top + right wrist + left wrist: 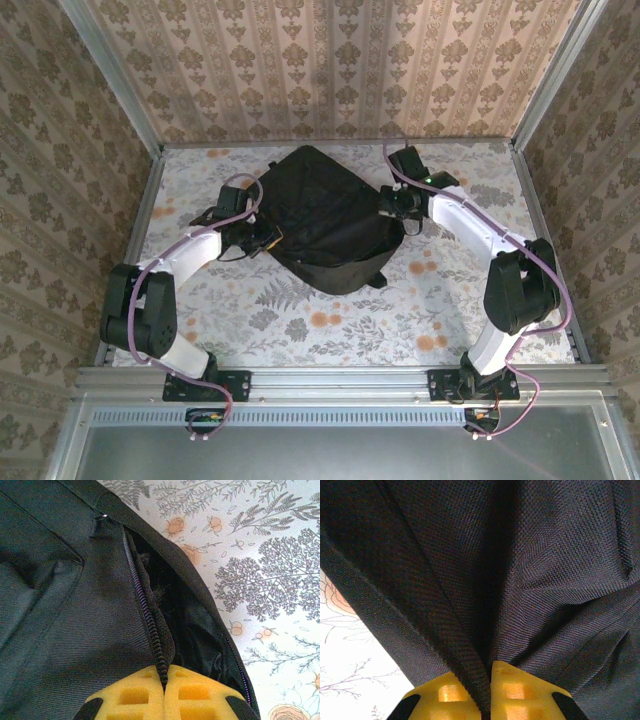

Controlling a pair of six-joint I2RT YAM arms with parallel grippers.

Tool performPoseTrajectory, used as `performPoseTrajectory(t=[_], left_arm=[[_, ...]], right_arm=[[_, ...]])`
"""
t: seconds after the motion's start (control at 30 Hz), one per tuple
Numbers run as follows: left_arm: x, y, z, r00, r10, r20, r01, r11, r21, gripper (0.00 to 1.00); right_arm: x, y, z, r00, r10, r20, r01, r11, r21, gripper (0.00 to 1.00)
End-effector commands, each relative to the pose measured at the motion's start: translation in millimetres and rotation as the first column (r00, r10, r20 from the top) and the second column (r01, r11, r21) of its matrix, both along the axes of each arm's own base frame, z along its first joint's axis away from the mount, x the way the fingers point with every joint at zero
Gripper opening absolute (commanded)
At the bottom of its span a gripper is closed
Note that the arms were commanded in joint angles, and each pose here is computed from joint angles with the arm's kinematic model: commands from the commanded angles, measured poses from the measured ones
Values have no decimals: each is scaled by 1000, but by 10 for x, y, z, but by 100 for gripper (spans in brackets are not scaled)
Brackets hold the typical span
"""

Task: Pack the student bag
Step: Zip the student bag at the top-center of the table.

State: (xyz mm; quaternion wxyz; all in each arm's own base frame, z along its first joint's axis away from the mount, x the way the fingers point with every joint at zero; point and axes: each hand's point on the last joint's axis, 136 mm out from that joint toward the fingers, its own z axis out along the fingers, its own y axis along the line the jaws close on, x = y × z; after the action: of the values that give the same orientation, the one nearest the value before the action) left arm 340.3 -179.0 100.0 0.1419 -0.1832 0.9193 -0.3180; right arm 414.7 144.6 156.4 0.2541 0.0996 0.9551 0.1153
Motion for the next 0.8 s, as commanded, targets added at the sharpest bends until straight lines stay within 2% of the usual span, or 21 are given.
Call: performPoseTrajectory(t=[0.0, 0.17, 0.27, 0.33, 0.47, 0.53, 0.63, 0.7, 0.77], left_arm=[[-38, 301, -108, 999, 43, -21, -40, 990, 134, 0], [-31, 333, -61, 999, 35, -4, -33, 987, 155, 0], [-31, 318, -36, 1000, 27, -1, -27, 988, 150, 0], [-37, 291, -7, 1000, 19, 3, -19, 990, 140, 0], [-35, 168, 118, 1000, 8, 26, -10, 997, 80, 0], [-26, 74, 196, 999, 0, 35, -1, 1000, 30, 0], [-10, -49, 320, 999, -18, 51, 19, 999, -27, 0], [4, -73, 394, 998, -22, 62, 25, 999, -41, 0], [11, -82, 467, 997, -26, 74, 29, 999, -45, 0]], right_arm=[[237, -478, 432, 984, -120, 130, 127, 991, -45, 0], [387, -635, 485, 974, -168, 153, 164, 986, 41, 0], [543, -509, 469, 979, -91, 184, 67, 989, 129, 0], [606, -473, 375, 986, -46, 163, 27, 993, 117, 1], [572, -476, 30, 999, -20, 45, 17, 998, 65, 27], [499, -502, -28, 999, -38, 15, 38, 999, 8, 40], [352, -510, 125, 999, 1, 35, 5, 987, -164, 49], [251, -459, 330, 995, 67, 69, -42, 948, -316, 53], [126, -220, 544, 979, 181, 98, -132, 917, -376, 58]])
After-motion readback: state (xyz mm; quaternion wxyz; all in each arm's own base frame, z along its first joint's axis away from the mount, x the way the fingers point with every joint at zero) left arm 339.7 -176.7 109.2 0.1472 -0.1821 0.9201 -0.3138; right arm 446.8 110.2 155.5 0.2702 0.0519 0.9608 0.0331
